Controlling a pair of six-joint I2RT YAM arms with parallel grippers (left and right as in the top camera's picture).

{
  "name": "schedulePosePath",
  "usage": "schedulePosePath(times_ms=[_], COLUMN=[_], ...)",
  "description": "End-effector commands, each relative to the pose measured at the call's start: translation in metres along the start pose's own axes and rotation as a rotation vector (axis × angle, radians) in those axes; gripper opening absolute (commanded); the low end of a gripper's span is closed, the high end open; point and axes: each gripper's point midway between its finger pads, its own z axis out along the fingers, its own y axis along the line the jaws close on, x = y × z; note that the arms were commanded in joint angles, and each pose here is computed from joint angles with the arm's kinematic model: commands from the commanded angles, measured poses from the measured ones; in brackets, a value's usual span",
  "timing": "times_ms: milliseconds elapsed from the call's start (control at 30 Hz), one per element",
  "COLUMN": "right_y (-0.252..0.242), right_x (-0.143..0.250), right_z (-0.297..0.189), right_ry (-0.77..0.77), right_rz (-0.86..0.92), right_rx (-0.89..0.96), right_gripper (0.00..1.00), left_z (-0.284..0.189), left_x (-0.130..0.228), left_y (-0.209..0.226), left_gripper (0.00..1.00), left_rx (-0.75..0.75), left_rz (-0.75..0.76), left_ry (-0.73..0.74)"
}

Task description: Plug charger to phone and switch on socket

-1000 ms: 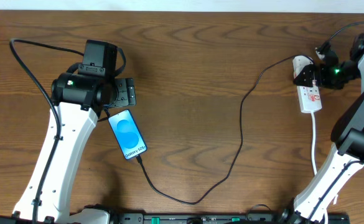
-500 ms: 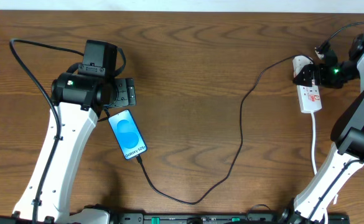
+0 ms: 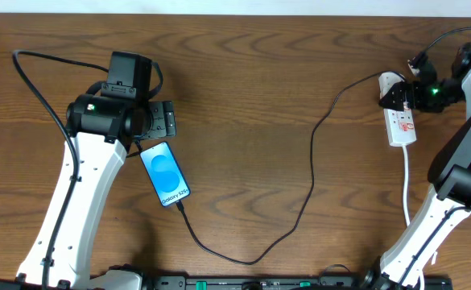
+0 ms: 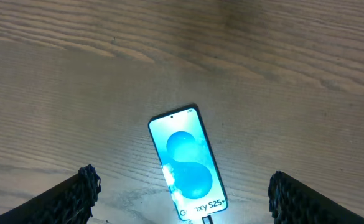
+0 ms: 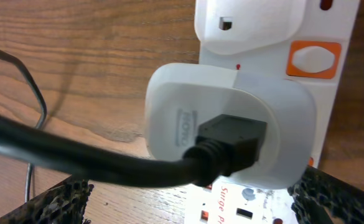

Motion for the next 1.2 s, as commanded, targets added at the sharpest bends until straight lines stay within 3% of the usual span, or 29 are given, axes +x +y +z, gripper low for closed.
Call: schedulePosePath(times_ms=[0, 1167], right_y=[0.019, 0.045], right_x=[-0.011, -0.010], right_z=[0.002, 0.018], right_ry=[-0.027, -0.061], right_rz=[-0.014, 0.082], right_rx=[-0.056, -0.217], right_gripper=[0.99, 0.99], left_z=[-0.009, -0.009], left_x=[-0.006, -0.006], left_y=[0.002, 0.002], left_gripper=[0.89, 0.89], left_rx=[-0.007, -0.007], left_rz=[0.011, 0.011], left_ry=[-0.032, -0.032])
